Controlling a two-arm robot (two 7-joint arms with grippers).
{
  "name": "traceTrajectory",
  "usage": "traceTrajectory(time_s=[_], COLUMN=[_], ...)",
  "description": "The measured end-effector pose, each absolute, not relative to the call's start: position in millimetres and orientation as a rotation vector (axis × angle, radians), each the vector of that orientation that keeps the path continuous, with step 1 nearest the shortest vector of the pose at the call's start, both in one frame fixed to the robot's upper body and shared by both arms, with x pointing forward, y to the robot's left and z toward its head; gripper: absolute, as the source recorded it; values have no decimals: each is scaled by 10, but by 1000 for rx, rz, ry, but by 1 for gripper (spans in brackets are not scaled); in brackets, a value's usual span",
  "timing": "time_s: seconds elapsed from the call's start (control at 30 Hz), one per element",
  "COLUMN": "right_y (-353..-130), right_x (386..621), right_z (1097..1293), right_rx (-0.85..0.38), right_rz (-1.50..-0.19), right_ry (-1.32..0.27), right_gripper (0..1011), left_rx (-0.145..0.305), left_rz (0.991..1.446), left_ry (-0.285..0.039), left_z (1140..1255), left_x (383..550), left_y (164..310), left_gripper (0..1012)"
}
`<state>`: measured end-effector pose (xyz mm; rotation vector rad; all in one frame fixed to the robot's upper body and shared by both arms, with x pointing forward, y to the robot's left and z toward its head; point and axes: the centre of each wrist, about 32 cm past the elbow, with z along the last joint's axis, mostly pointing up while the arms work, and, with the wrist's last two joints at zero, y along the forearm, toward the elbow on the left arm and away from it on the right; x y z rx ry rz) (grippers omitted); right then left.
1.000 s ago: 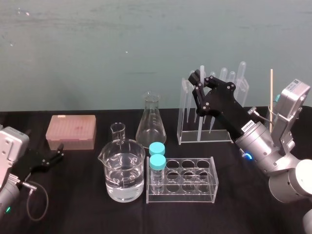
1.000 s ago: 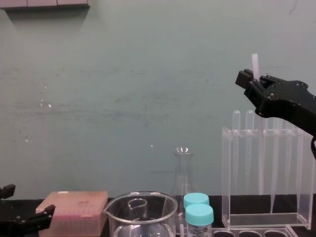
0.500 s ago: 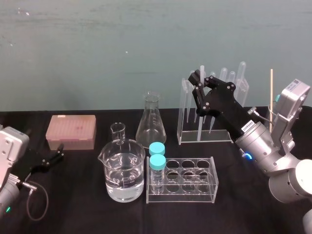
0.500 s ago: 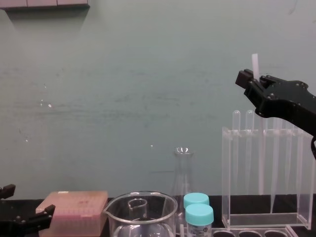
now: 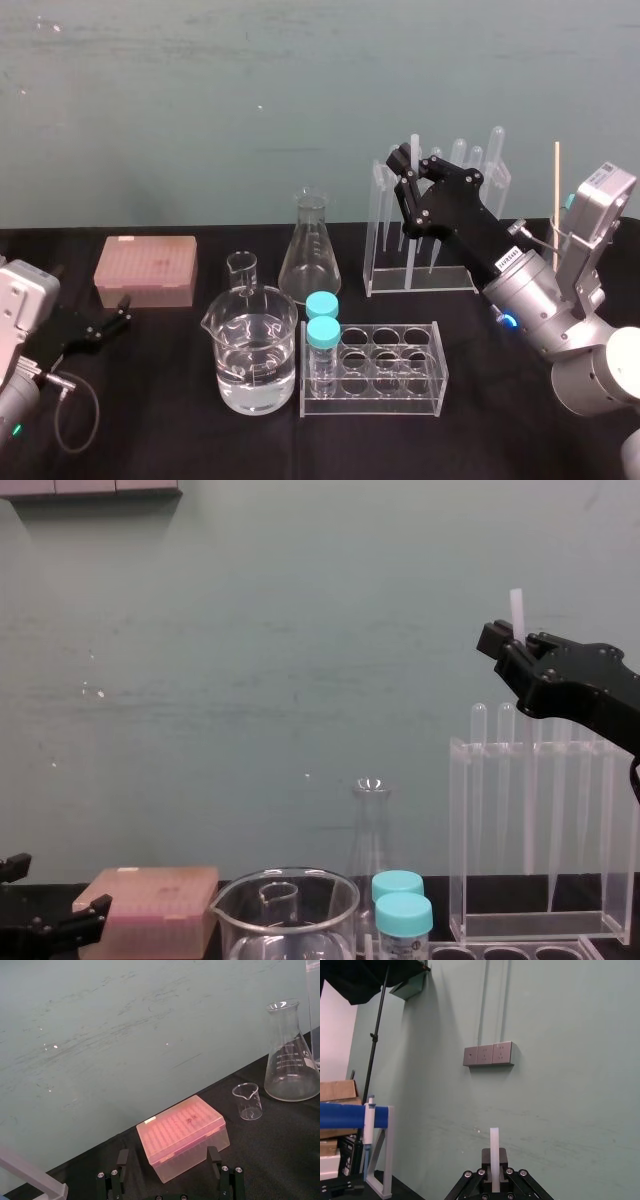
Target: Pick up the stirring rod with one hand, then place it down.
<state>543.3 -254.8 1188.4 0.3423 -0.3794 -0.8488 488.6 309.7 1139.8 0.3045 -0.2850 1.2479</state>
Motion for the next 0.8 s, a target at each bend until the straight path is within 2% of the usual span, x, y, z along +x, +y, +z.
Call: traceTrajectory(time_s=[0.8], right_y=[-2548], right_x=[5433], right_z=[11884], right_rx=[342], right_rz=[-849], right_ry=[-379], right_gripper=[64], left_rx=[305], left_rz=[1248], left_ry=[-285], left_z=[11398], left_x=[4886], left_y=[3097], left_gripper=[1000])
